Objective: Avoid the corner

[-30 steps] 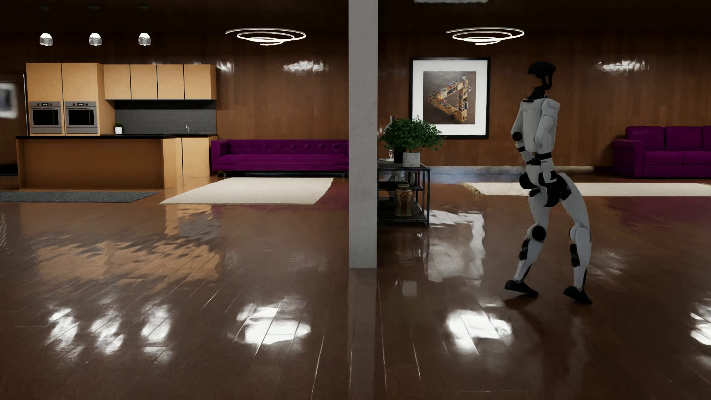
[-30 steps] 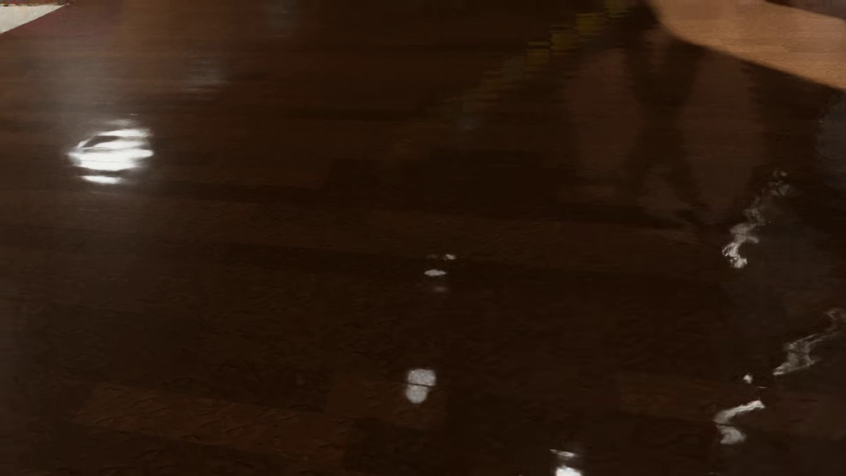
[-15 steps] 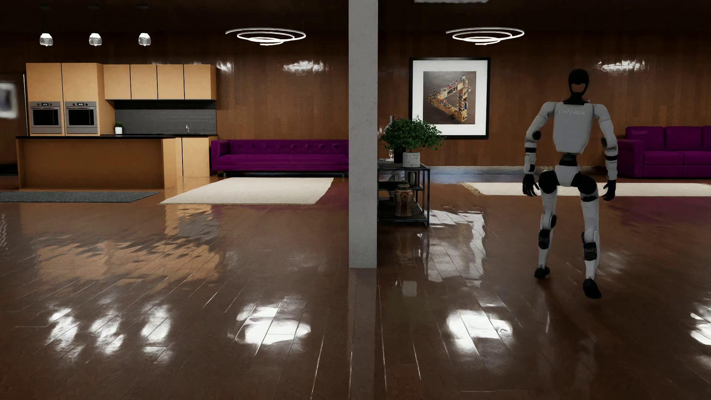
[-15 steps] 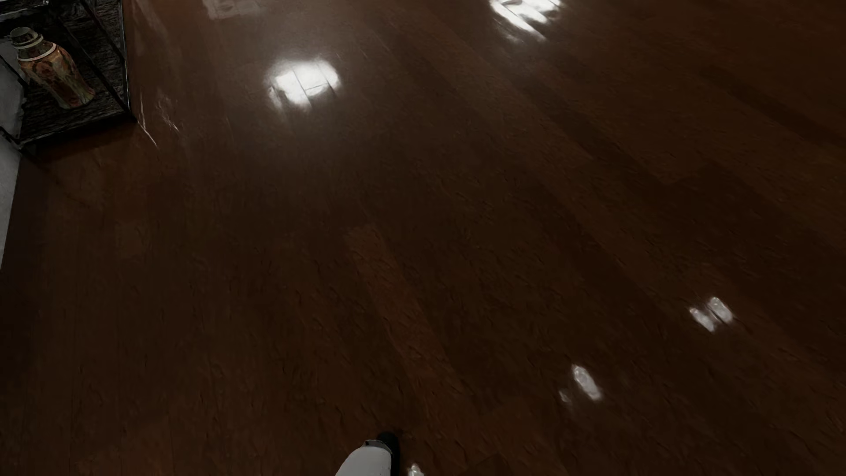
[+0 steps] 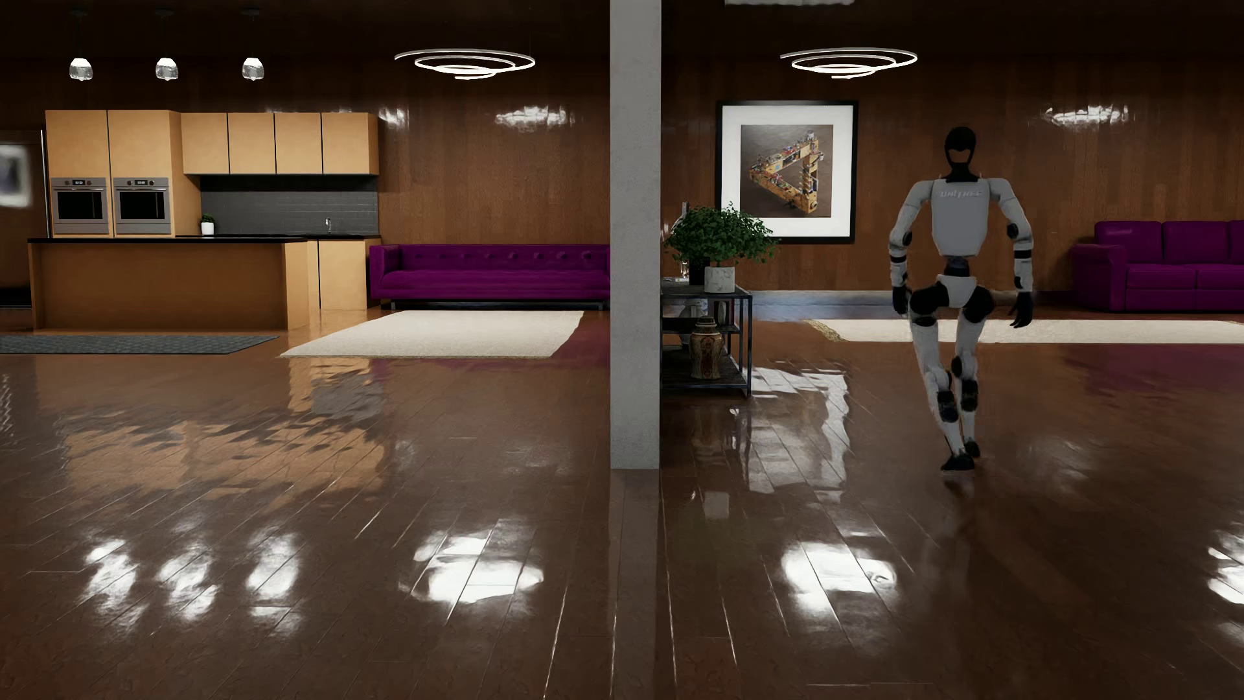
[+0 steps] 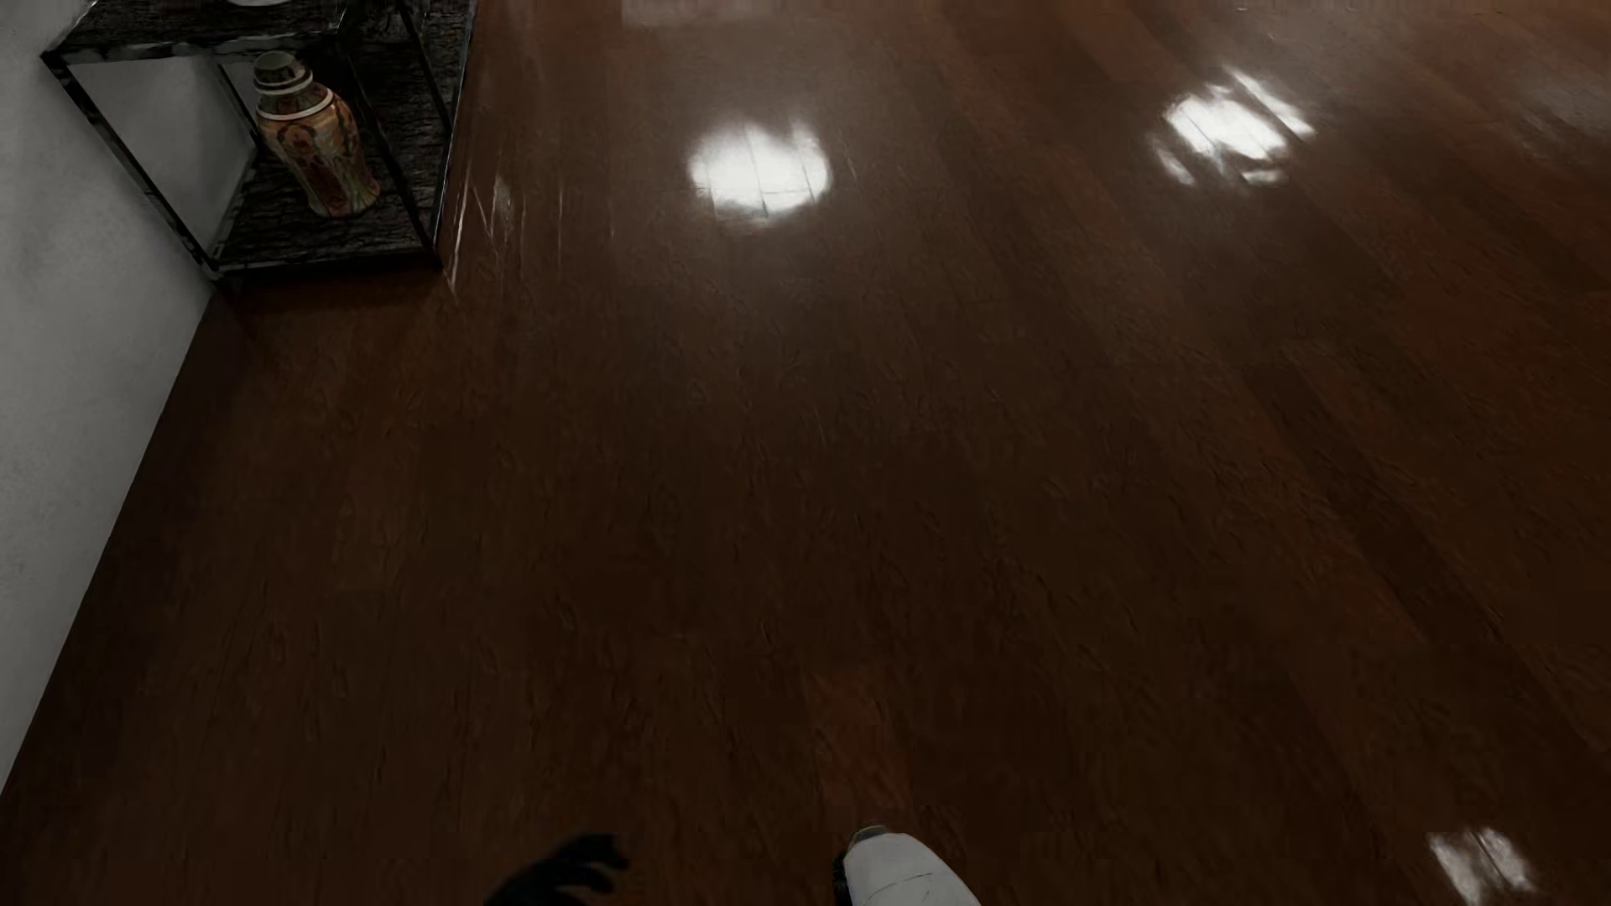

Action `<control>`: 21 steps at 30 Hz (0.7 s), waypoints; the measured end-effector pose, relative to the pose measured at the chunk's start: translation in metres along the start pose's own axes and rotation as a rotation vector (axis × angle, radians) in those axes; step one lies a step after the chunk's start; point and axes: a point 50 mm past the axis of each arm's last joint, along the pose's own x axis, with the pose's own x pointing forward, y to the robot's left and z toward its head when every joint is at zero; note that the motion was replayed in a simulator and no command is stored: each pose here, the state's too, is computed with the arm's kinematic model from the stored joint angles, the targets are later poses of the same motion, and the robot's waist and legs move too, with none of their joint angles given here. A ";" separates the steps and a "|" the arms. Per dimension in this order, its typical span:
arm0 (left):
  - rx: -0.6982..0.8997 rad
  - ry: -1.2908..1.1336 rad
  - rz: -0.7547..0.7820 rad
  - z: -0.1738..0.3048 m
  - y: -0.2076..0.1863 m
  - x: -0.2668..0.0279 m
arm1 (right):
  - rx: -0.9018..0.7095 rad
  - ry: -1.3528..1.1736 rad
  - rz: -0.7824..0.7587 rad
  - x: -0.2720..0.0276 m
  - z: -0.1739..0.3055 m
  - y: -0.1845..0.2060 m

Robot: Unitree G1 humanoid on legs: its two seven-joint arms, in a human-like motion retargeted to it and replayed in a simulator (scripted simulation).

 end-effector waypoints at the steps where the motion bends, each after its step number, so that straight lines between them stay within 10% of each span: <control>1: 0.005 -0.075 0.044 0.021 0.016 0.004 | 0.002 0.023 0.013 -0.003 -0.009 0.005; 4: -0.029 -0.163 0.123 0.044 0.039 0.004 | -0.004 0.078 0.032 -0.007 -0.025 0.012; 9: 0.015 0.121 -0.084 -0.029 -0.028 -0.004 | 0.024 -0.062 -0.003 0.007 0.025 0.001; 16: 0.102 0.577 -0.409 -0.151 -0.119 -0.105 | 0.070 -0.700 -0.218 -0.033 0.194 -0.076; 21: 0.153 0.669 -0.516 -0.171 -0.139 -0.138 | 0.157 -0.592 -0.229 -0.017 0.172 -0.078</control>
